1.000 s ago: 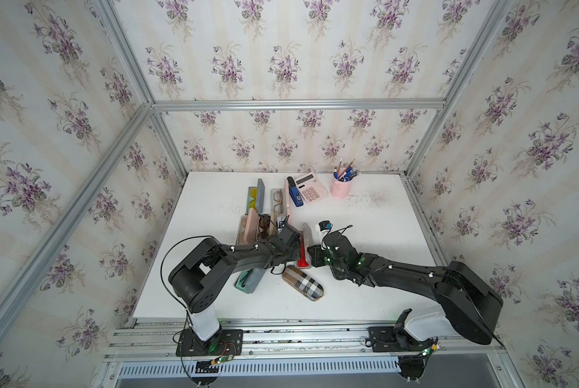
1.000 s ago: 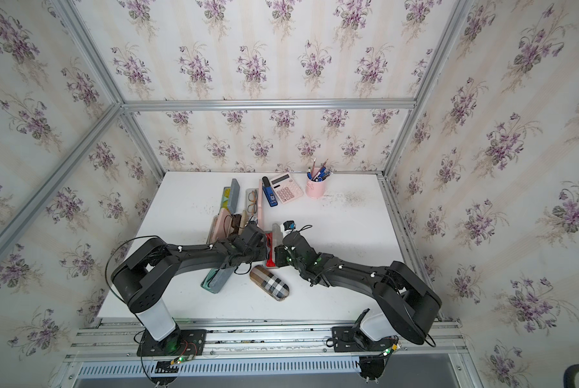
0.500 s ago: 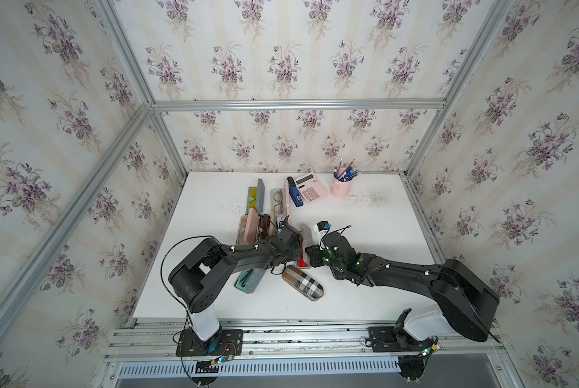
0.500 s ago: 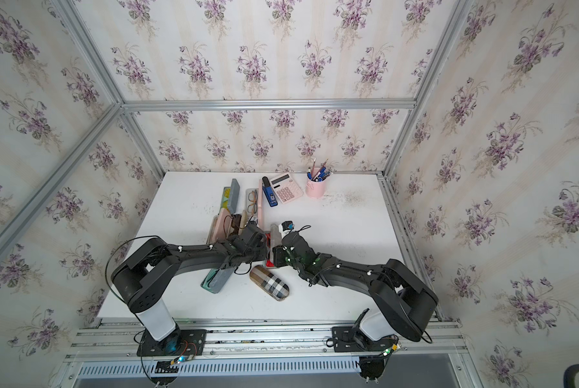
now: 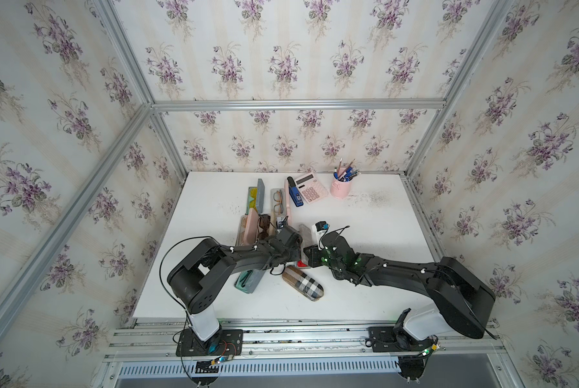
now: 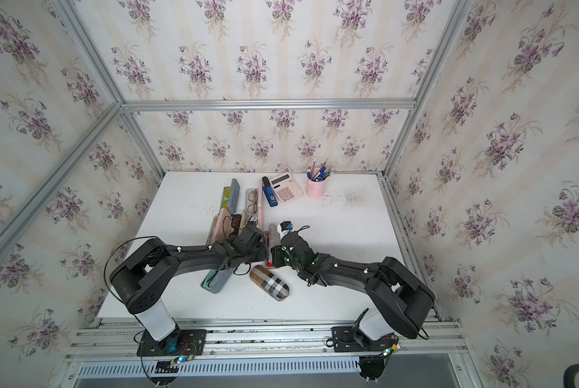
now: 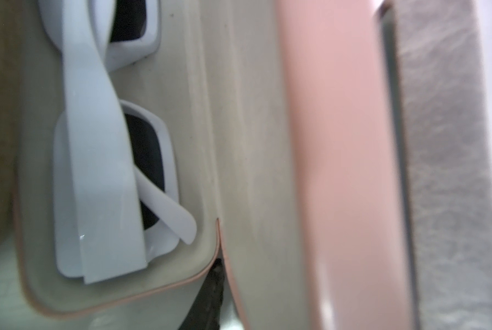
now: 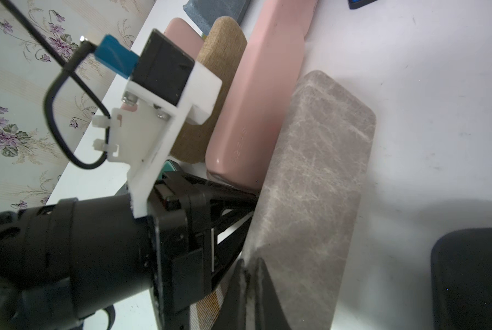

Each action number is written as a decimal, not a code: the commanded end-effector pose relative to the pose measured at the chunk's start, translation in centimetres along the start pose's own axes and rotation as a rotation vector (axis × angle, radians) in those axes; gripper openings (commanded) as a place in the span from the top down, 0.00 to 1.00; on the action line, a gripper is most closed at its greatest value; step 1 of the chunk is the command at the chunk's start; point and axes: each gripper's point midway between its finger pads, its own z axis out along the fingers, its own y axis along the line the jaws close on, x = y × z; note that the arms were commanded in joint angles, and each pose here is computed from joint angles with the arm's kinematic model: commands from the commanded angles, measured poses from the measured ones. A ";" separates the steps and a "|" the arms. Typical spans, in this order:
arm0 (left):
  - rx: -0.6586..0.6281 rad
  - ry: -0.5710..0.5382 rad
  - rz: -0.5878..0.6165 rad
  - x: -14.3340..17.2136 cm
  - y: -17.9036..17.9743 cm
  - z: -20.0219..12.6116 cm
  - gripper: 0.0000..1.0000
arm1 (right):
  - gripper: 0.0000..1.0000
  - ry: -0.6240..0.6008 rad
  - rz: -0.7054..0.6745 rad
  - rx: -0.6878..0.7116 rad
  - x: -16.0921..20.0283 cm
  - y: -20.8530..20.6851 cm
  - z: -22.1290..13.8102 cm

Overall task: Close the glasses case
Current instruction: Close the glasses case at the center of the board.

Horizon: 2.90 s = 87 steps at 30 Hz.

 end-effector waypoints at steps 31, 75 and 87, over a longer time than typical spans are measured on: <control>-0.024 0.010 -0.012 0.7 1.4 -3.7 0.65 | 0.91 0.114 -0.003 0.087 3.8 -2.1 1.7; 0.148 -0.116 -0.079 0.1 0.9 -8.9 0.23 | 0.87 0.082 -0.055 0.040 2.1 1.2 1.5; 0.269 -0.140 -0.093 0.1 -0.6 -9.1 0.00 | 0.84 0.079 -0.065 0.051 1.8 1.4 1.4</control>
